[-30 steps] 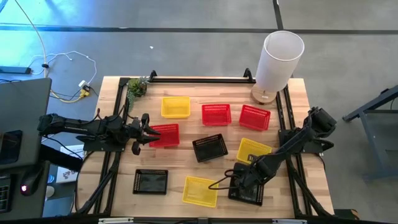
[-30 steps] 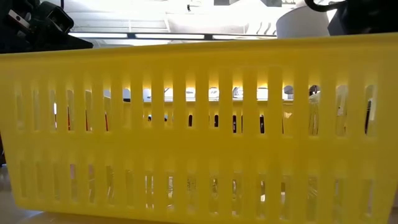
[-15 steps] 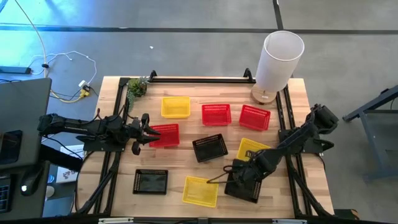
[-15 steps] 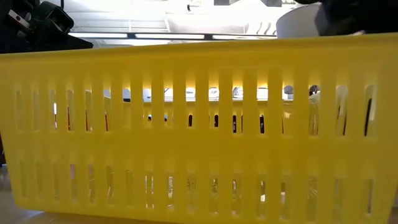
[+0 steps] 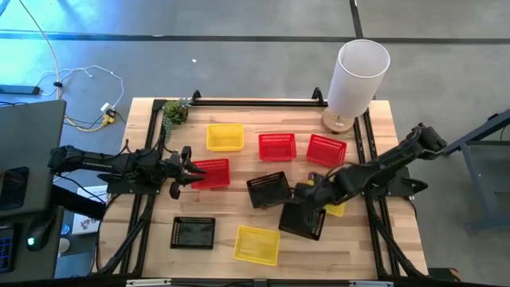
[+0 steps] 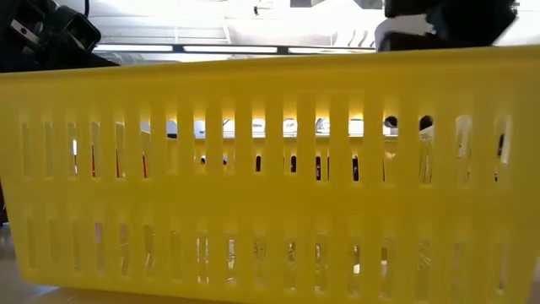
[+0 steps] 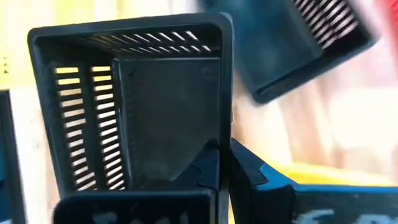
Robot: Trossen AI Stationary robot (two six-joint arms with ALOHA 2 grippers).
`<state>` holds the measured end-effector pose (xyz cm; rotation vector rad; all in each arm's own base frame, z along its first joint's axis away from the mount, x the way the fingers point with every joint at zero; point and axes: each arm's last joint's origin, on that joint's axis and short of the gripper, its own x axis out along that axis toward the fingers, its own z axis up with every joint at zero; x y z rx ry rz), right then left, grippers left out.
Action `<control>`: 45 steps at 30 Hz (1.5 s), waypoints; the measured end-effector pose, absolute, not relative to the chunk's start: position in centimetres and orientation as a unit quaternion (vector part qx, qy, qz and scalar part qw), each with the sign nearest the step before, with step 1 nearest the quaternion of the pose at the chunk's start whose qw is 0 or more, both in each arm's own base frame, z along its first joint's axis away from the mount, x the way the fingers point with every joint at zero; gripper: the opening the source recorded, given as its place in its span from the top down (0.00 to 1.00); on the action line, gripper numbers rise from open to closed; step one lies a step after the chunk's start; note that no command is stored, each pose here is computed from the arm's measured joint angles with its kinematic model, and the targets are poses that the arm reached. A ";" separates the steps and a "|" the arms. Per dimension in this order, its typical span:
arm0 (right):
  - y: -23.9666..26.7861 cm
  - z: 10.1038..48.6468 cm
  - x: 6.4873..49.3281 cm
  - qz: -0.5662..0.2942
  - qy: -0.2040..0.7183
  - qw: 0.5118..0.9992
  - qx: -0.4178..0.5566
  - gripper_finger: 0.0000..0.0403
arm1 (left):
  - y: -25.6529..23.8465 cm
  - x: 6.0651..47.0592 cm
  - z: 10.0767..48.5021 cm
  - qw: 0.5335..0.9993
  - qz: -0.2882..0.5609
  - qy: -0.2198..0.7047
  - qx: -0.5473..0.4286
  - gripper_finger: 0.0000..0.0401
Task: Stack baskets by color
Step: Stack the bottom right black bin on the top black bin
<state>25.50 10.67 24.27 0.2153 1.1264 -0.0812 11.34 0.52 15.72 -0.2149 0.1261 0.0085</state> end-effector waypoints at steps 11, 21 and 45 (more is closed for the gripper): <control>6.8 30.1 28.1 -0.014 0.449 0.893 -0.028 1.00 | 0.5 11.3 15.7 0.992 0.006 0.067 -0.107 0.78; 3.9 32.9 29.1 -0.010 0.415 0.899 -0.138 1.00 | 0.5 11.3 15.7 0.992 0.007 0.066 -0.108 0.78; -1.7 38.0 29.8 -0.024 0.340 0.916 -0.209 1.00 | 0.5 11.3 15.6 0.992 0.006 0.066 -0.107 0.78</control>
